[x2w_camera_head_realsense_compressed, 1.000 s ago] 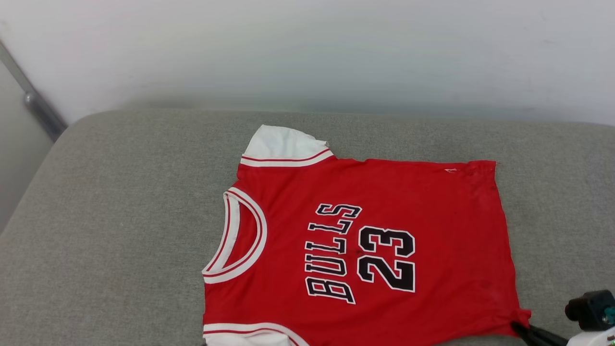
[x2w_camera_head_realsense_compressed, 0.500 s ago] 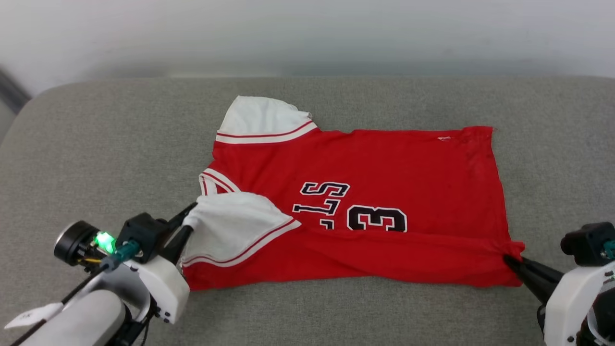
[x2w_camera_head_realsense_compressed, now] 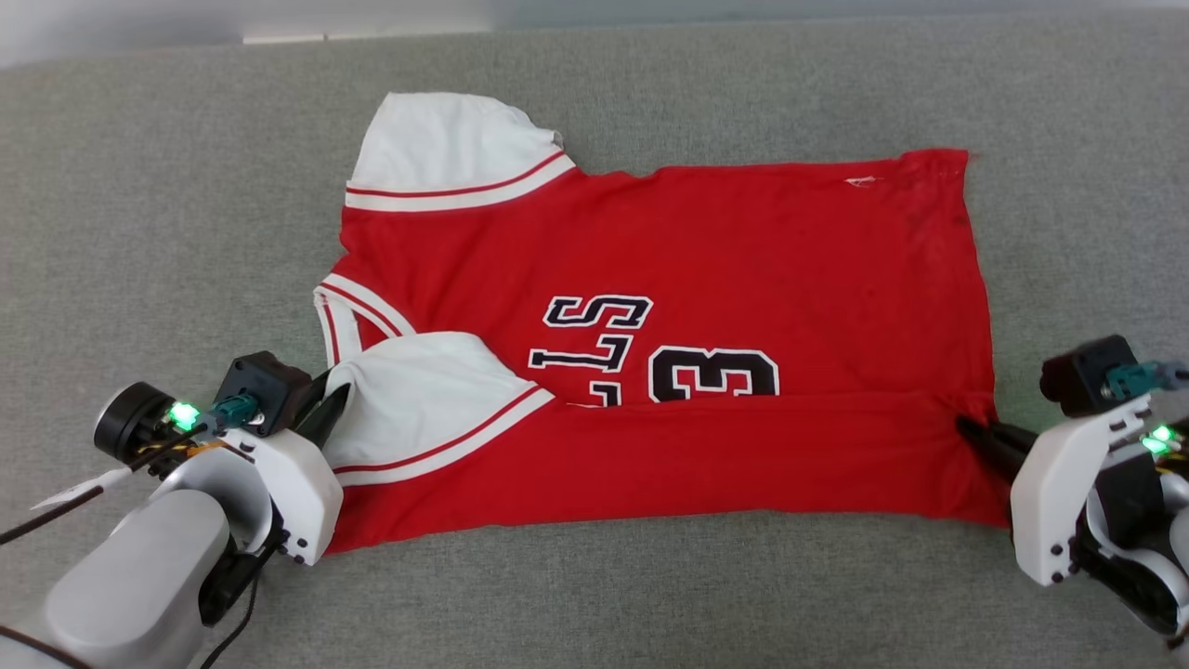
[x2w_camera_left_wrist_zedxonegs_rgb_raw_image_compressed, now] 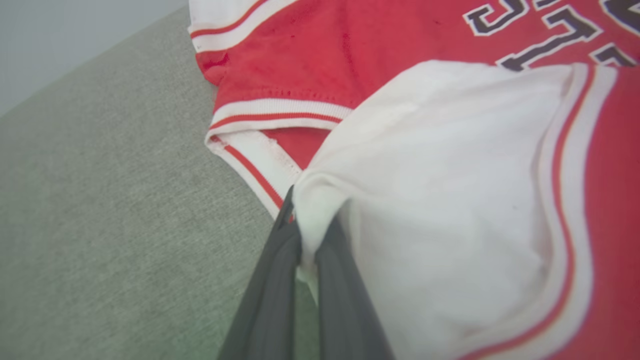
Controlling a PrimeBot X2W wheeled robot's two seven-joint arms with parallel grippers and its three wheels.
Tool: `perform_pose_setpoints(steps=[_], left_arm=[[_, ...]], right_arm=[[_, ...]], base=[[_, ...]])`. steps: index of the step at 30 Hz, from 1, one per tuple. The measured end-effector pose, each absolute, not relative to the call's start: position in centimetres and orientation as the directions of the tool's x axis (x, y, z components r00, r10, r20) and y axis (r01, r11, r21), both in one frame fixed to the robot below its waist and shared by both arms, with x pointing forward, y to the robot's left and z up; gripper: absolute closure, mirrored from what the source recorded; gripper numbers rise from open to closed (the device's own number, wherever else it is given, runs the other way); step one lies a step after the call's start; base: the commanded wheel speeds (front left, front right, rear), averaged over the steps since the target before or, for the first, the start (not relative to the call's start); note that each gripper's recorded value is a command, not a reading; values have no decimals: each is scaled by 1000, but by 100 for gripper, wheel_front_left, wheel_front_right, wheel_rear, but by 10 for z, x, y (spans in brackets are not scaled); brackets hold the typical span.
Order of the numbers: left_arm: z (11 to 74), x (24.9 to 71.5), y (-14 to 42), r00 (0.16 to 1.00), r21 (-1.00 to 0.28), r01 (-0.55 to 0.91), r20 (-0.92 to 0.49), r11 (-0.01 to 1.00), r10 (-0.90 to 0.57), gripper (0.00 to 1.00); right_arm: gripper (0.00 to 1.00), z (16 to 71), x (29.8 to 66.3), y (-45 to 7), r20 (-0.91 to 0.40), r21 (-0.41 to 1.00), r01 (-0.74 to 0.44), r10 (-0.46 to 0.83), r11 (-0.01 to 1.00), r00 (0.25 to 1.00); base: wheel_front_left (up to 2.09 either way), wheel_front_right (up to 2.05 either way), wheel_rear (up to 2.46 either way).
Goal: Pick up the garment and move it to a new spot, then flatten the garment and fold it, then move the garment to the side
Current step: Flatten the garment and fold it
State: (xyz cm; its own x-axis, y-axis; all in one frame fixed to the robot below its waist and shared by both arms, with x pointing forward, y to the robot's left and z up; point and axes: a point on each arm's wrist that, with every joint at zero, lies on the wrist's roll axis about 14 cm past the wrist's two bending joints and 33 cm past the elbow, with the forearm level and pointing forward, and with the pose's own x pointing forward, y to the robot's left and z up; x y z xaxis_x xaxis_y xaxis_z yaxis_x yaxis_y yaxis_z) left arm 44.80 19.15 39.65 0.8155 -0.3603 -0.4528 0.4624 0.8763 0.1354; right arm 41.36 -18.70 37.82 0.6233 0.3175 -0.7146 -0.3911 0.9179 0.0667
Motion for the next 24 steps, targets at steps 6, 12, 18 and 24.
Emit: perform_pose_setpoints(steps=[6, 12, 18, 24], left_arm=[[374, 448, 195, 794, 105, 462, -491, 881, -358, 100], [387, 452, 199, 816, 121, 446, -461, 887, -347, 0], [431, 460, 219, 848, 194, 434, -418, 880, -326, 0], [452, 444, 232, 786, 228, 474, -545, 851, -292, 0]], right_arm=[[100, 368, 422, -185, -716, 70, -394, 321, 916, 620], [0, 380, 422, -178, -677, 76, -405, 345, 911, 650], [0, 413, 424, -172, -592, 53, -436, 380, 898, 710], [0, 441, 425, -170, -521, 31, -441, 391, 897, 759]], base=[[0, 0, 0], [0, 0, 0], [0, 0, 0], [0, 0, 0]])
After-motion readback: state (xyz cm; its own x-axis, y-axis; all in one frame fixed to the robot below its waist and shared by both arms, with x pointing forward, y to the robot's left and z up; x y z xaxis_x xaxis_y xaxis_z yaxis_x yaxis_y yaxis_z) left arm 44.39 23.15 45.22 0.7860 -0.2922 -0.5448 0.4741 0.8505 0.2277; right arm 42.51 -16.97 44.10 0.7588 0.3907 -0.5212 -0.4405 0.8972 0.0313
